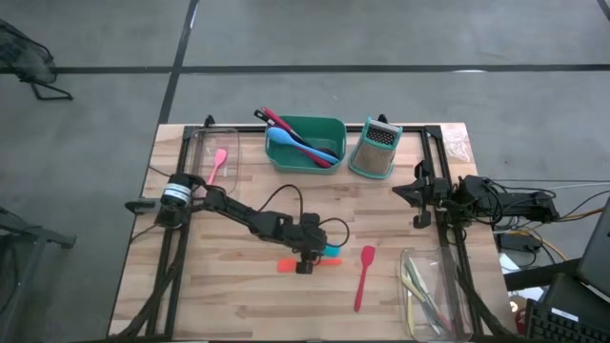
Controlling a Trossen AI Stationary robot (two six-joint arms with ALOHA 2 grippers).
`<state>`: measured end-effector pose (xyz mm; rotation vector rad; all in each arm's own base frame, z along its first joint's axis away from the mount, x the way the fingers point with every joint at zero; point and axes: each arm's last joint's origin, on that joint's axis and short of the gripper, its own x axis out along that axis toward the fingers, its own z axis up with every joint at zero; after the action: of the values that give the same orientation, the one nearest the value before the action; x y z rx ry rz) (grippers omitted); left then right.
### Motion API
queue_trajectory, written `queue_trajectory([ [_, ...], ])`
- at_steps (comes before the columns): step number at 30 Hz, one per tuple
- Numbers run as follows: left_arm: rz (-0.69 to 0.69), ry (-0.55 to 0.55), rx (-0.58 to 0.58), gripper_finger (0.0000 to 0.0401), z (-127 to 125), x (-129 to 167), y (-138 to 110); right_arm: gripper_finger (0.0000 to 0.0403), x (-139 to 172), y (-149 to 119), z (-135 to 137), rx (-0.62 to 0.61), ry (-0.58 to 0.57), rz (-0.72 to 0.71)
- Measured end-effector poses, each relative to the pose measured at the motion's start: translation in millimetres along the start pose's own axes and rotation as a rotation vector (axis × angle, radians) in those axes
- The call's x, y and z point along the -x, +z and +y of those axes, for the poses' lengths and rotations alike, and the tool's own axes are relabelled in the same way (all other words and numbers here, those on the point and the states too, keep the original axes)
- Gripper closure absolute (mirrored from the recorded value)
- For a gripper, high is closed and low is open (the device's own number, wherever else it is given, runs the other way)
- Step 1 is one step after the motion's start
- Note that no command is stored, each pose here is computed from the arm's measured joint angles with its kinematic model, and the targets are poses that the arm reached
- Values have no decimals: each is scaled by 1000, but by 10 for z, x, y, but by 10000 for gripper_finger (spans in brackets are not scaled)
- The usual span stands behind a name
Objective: Pick & Place Kitchen Items
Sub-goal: Put the blue spatula into the left transparent bin
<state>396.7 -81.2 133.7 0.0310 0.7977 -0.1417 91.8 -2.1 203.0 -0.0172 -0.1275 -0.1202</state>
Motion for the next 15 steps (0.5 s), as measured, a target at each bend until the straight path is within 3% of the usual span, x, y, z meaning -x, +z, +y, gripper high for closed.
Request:
queue_trajectory([
  [6,48,93,-63,261,17,-111,-102,394,-1,-1,0,2,0,1],
  [15,43,143,-17,261,37,-120,-108,394,0,-1,0,2,0,1],
])
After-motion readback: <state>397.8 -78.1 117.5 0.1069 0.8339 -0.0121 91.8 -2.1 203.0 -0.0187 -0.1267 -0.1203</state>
